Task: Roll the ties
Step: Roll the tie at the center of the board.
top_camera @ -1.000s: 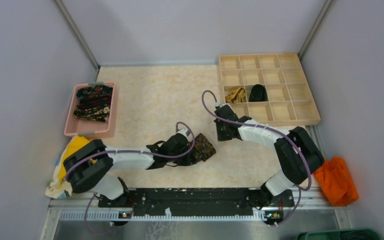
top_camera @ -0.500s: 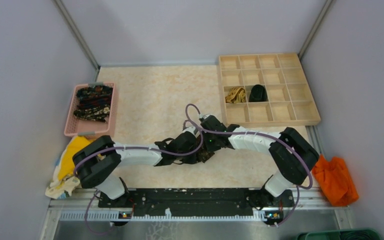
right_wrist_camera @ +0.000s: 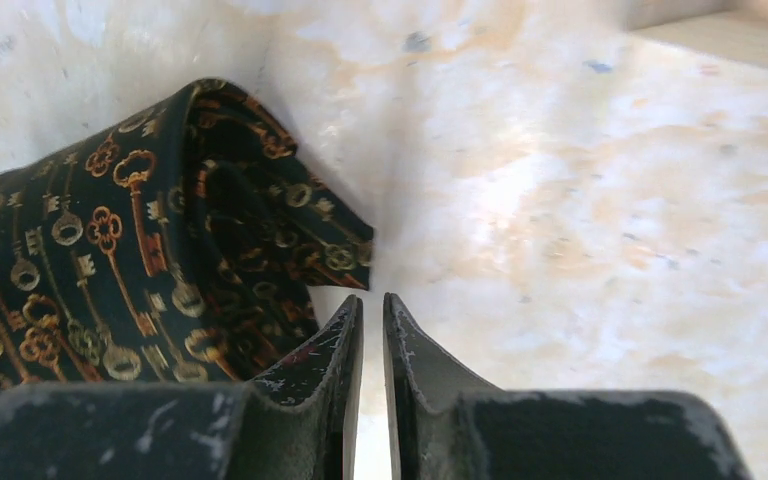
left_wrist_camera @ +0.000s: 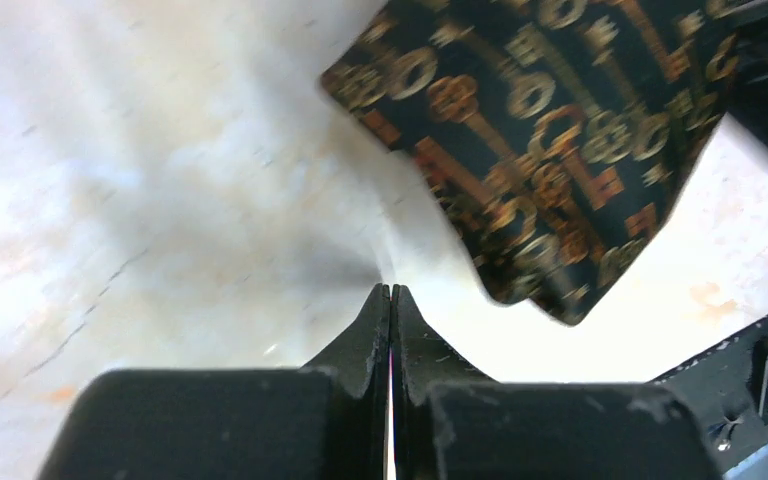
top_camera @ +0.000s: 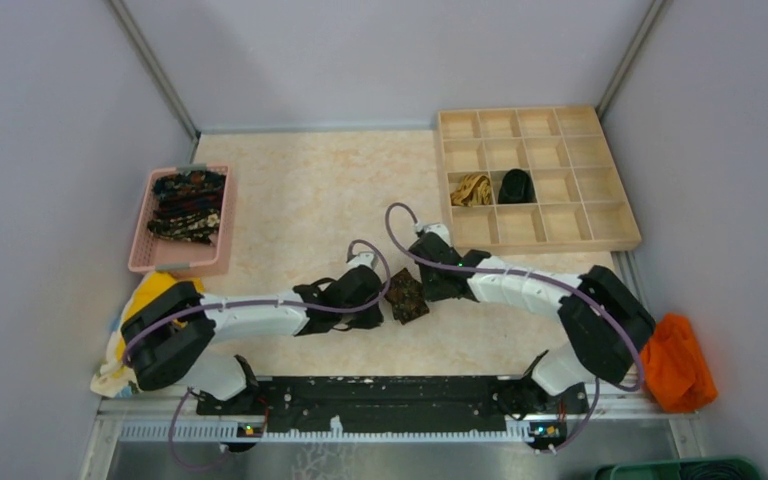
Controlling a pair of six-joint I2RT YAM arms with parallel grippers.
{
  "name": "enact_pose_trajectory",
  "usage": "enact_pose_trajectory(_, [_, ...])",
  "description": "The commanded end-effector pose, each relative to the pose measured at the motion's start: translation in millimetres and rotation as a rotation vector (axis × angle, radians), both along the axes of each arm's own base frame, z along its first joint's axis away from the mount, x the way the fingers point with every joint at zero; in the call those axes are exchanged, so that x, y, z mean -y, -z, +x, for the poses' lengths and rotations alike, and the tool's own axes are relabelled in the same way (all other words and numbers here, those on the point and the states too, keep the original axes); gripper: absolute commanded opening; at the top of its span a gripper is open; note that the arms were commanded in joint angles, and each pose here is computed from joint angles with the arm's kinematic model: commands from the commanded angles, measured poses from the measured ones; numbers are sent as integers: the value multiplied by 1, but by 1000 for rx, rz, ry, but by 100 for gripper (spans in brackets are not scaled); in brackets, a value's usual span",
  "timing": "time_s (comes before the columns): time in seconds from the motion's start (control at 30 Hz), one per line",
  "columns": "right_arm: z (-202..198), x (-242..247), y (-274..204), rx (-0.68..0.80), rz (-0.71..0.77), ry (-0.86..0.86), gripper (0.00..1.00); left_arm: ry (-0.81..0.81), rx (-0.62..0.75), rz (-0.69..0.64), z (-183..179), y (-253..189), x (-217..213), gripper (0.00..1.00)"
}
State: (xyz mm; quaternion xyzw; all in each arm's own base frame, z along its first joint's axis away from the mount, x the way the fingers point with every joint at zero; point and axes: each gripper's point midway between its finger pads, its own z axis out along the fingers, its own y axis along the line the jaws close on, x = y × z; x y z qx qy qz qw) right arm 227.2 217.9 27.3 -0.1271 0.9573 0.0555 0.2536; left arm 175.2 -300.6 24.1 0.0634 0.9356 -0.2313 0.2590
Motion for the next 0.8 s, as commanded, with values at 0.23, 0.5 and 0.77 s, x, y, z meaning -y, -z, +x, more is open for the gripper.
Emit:
enact_pose_trajectory(0.23, [17, 11, -83, 185, 322, 4, 32, -68, 7, -182, -12, -39, -9, 0])
enact_pose_trajectory(0.5, [22, 20, -37, 62, 153, 48, 12, 81, -123, -248, -29, -38, 55, 0])
enact_pose_trajectory(0.77, [12, 19, 7, -23, 128, 35, 0, 134, -184, -228, -47, -21, 69, 0])
